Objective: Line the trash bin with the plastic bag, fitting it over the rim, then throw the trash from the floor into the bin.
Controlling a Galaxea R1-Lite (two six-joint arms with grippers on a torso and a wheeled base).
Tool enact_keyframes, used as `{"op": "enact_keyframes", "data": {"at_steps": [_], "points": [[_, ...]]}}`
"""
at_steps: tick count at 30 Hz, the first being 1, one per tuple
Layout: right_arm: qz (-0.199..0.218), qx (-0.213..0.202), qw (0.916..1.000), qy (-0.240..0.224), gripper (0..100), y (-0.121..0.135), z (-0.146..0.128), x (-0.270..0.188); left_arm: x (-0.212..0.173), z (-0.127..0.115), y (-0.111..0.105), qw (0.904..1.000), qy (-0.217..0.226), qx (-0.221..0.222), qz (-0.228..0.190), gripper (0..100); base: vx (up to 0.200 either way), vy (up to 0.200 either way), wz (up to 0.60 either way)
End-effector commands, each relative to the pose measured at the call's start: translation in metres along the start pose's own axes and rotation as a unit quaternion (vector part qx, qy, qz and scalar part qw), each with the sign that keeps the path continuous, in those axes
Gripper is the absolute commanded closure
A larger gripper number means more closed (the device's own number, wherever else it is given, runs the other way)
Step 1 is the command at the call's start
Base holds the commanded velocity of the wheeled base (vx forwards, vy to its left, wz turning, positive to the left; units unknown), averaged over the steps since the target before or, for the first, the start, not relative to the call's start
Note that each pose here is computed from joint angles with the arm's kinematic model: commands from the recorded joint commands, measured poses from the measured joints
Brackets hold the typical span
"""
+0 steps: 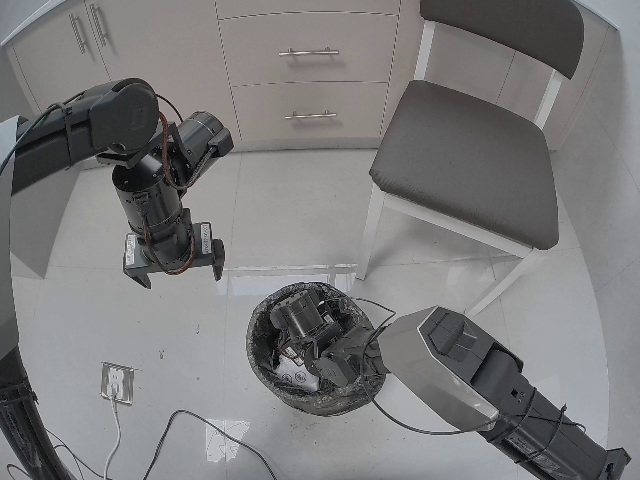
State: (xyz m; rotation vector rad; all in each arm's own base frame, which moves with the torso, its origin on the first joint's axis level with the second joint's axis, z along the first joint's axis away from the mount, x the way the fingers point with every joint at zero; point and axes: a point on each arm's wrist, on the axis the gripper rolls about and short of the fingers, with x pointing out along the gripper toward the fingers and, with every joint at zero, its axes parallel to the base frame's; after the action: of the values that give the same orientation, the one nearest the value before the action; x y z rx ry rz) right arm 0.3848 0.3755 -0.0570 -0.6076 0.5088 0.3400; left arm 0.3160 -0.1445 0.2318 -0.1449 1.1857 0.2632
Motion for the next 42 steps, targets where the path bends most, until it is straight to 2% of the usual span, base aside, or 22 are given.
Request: {"op": "enact_keyframes", "data": {"at_steps": [1,6,11,14,15,16,20,21,22,23,26,28,32,34,36,37,38,39,40,42], "points": [[0.003,-0.007,0.9999,0.014,100,0.007,-0.014,0.008,-0.001,0.0,0.0,1.0,-0.001,0.0,-0.001,0,0.0,0.0,0.0],[0.0,-0.004,0.9996,0.028,100,0.006,-0.026,0.018,-0.011,-0.001,0.005,0.9999,-0.012,-0.002,-0.007,0,0.0,0.0,0.0],[0.0,-0.003,0.9995,0.031,100,0.002,-0.028,0.02,-0.041,-0.005,0.02,0.9986,-0.044,-0.005,-0.031,0,0.0,0.0,0.0],[-0.006,0.001,0.9996,0.029,100,-0.003,-0.025,0.02,-0.083,-0.017,0.047,0.9951,-0.082,0.011,-0.054,0,0.0,0.0,0.0],[-0.006,0.001,0.9996,0.029,100,-0.003,-0.025,0.02,-0.083,-0.017,0.047,0.9951,-0.082,0.011,-0.054,0,0.0,0.0,0.0],[-0.008,0.002,0.9997,0.023,100,-0.005,-0.018,0.016,-0.105,-0.025,0.07,0.9935,-0.097,0.024,-0.055,0,0.0,0.0,0.0],[-0.008,0.008,0.9999,-0.002,100,-0.01,0.009,-0.005,-0.139,-0.05,0.113,0.9937,-0.099,0.034,-0.041,0,0.0,0.0,0.0],[-0.007,0.008,0.9999,-0.007,100,-0.01,0.016,-0.011,-0.143,-0.055,0.123,0.9947,-0.093,0.029,-0.033,0,0.0,0.0,0.0],[-0.007,0.008,0.9999,-0.007,100,-0.01,0.016,-0.011,-0.143,-0.055,0.123,0.9947,-0.093,0.029,-0.033,0,0.0,0.0,0.0],[-0.012,0.004,0.9999,-0.008,100,-0.011,0.03,-0.028,-0.152,-0.068,0.146,0.9973,-0.072,0.008,-0.008,0,0.0,0.0,0.0],[-0.016,-0.001,0.9998,-0.011,100,-0.013,0.047,-0.049,-0.168,-0.082,0.168,0.994,-0.099,-0.043,-0.012,0,0.0,0.0,0.0],[-0.013,-0.002,0.9998,-0.016,100,-0.015,0.059,-0.064,-0.187,-0.102,0.183,0.9883,-0.134,-0.066,-0.031,0,0.0,0.0,0.0],[-0.007,-0.009,0.9998,-0.017,100,-0.026,0.079,-0.093,-0.222,-0.153,0.216,0.9716,-0.212,-0.073,-0.075,0,0.0,0.0,0.0],[-0.006,-0.01,0.9998,-0.016,100,-0.04,0.092,-0.114,-0.241,-0.196,0.242,0.955,-0.275,-0.052,-0.097,0,0.0,0.0,0.0],[-0.006,-0.01,0.9998,-0.015,100,-0.049,0.099,-0.128,-0.249,-0.22,0.256,0.9424,-0.313,-0.046,-0.109,0,0.0,0.0,0.0],[-0.006,-0.01,0.9998,-0.016,100,-0.052,0.101,-0.131,-0.25,-0.224,0.258,0.9399,-0.319,-0.047,-0.111,0,0.0,0.0,0.0],[-0.007,-0.007,0.9998,-0.017,100,-0.065,0.11,-0.147,-0.257,-0.251,0.273,0.9219,-0.361,-0.057,-0.13,0,0.0,0.0,0.0],[-0.007,-0.006,0.9998,-0.017,100,-0.069,0.113,-0.154,-0.258,-0.262,0.279,0.9138,-0.377,-0.062,-0.137,0,0.0,0.0,0.0],[-0.007,-0.001,0.9998,-0.019,100,-0.076,0.118,-0.164,-0.254,-0.273,0.284,0.9109,-0.383,-0.062,-0.14,0,0.0,0.0,0.0],[-0.006,0.002,0.9999,-0.015,100,-0.089,0.124,-0.185,-0.235,-0.287,0.286,0.9164,-0.373,-0.056,-0.134,0,0.0,0.0,0.0]]}}
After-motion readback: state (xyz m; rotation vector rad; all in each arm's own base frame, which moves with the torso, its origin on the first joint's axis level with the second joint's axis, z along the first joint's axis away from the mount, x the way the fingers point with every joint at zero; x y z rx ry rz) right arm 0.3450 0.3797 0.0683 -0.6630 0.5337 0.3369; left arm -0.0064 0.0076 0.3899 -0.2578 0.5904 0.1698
